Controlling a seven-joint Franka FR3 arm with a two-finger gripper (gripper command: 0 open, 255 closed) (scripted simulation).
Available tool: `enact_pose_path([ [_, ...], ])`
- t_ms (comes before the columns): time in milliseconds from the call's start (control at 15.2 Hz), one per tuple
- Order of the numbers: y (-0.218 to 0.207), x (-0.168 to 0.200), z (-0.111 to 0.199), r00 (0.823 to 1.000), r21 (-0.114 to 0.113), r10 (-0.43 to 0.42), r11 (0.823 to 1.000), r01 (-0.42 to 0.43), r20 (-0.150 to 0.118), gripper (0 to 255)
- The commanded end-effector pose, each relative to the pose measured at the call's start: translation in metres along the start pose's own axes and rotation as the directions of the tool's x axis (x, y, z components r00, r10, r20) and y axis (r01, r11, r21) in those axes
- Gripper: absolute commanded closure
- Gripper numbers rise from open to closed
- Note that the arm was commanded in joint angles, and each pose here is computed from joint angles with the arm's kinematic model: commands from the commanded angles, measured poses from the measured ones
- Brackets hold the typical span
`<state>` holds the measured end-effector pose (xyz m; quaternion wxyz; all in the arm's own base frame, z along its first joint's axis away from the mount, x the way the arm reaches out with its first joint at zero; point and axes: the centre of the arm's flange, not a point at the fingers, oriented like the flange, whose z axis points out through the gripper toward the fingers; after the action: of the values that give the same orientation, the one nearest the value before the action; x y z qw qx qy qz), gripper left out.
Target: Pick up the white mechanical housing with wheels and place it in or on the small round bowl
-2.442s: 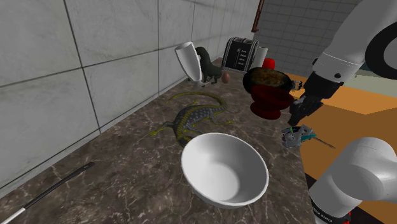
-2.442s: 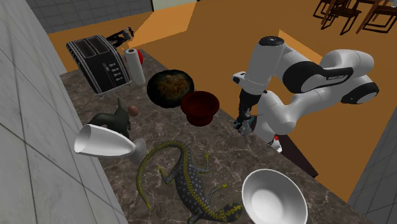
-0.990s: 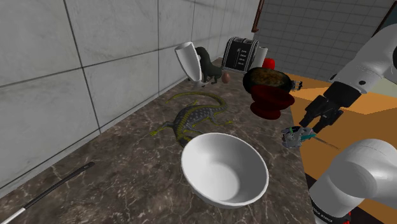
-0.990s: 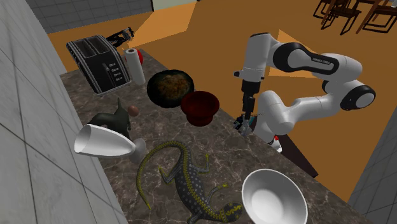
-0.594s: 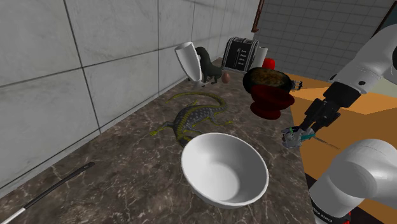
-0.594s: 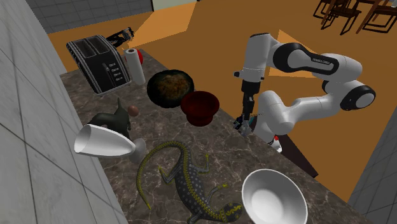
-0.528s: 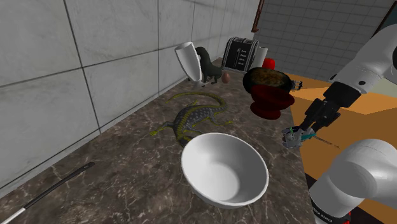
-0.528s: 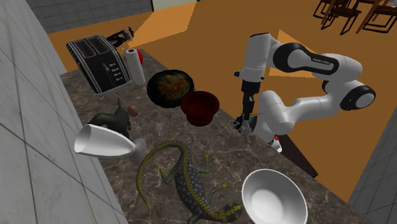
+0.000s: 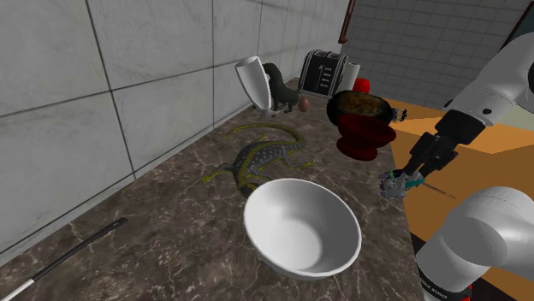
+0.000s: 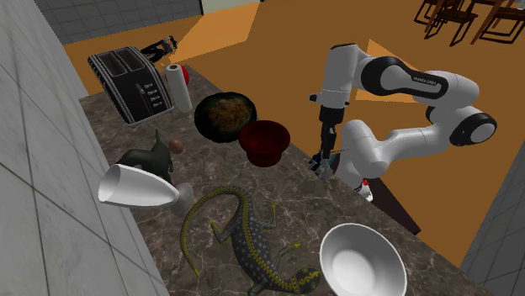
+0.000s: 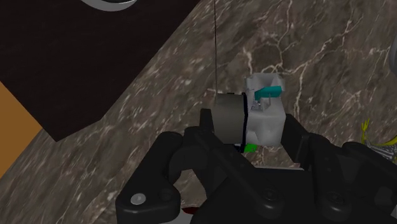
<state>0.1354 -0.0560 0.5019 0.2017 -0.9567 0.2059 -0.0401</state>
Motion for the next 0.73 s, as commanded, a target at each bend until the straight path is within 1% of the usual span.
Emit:
enact_pose_path([
  [0, -0.002, 0.0, -0.004, 1.0, -0.001, 0.0, 1.0, 0.0, 0.002, 255],
  [660, -0.023, 0.0, -0.053, 1.0, -0.001, 0.0, 1.0, 0.0, 0.002, 255],
])
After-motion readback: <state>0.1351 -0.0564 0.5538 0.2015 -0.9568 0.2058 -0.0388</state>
